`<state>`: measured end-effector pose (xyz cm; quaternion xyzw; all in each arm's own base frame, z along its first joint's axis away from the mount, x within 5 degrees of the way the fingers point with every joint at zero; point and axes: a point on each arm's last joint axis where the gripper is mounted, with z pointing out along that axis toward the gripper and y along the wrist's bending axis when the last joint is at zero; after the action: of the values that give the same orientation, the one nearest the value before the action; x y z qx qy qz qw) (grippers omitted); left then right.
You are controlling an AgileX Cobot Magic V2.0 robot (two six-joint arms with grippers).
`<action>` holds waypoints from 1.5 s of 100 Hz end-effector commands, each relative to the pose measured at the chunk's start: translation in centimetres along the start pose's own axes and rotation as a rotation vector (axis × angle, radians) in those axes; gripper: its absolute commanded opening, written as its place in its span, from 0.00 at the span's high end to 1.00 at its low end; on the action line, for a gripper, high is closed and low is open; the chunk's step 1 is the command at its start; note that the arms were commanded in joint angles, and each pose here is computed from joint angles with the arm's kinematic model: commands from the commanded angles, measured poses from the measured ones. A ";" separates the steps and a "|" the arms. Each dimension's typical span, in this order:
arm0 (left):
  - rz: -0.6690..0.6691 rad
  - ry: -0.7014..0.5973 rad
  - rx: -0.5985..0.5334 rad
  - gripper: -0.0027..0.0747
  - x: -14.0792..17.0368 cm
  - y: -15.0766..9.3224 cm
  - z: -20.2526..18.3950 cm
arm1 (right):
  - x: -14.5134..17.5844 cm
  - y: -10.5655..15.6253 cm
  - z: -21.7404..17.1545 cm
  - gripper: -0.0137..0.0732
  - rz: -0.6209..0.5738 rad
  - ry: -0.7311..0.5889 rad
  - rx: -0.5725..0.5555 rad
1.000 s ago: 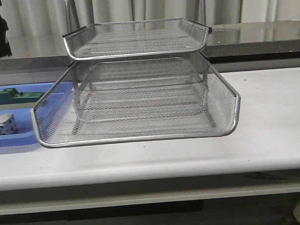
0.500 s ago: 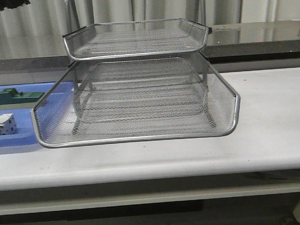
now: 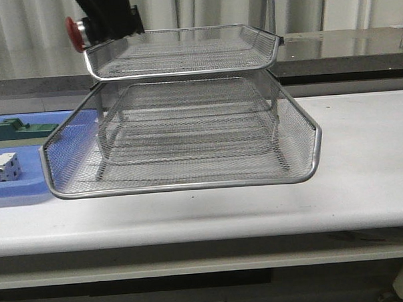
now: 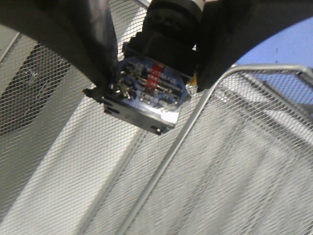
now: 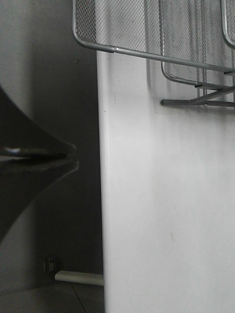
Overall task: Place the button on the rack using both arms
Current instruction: 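Lift the button and carry it over the pulled-out mesh tray, then lower the button into the mesh tray and open the left gripper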
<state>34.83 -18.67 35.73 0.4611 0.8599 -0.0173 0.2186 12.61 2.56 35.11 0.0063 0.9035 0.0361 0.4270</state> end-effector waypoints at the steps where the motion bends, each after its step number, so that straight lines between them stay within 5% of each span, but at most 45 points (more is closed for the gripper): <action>1: 0.022 -0.062 -0.001 0.75 -0.9 -1.4 -2.0 | -1.0 0.1 -0.6 0.92 -0.007 -0.074 -0.012; 67: 0.016 0.040 0.221 0.75 -2.5 -4.3 5.8 | -1.0 0.1 -0.6 0.92 -0.007 -0.074 -0.012; 128: 0.035 0.091 0.280 0.74 -2.0 -6.1 7.4 | -1.0 0.1 -0.6 0.92 -0.007 -0.074 -0.012; 150: 0.042 0.089 0.272 0.52 -2.0 -6.1 7.4 | -1.0 0.1 -0.6 0.92 -0.007 -0.074 -0.012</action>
<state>34.66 -25.55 25.83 0.5007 0.8554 -0.0952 0.0926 12.61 2.56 35.11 0.0071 0.9035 0.0365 0.4270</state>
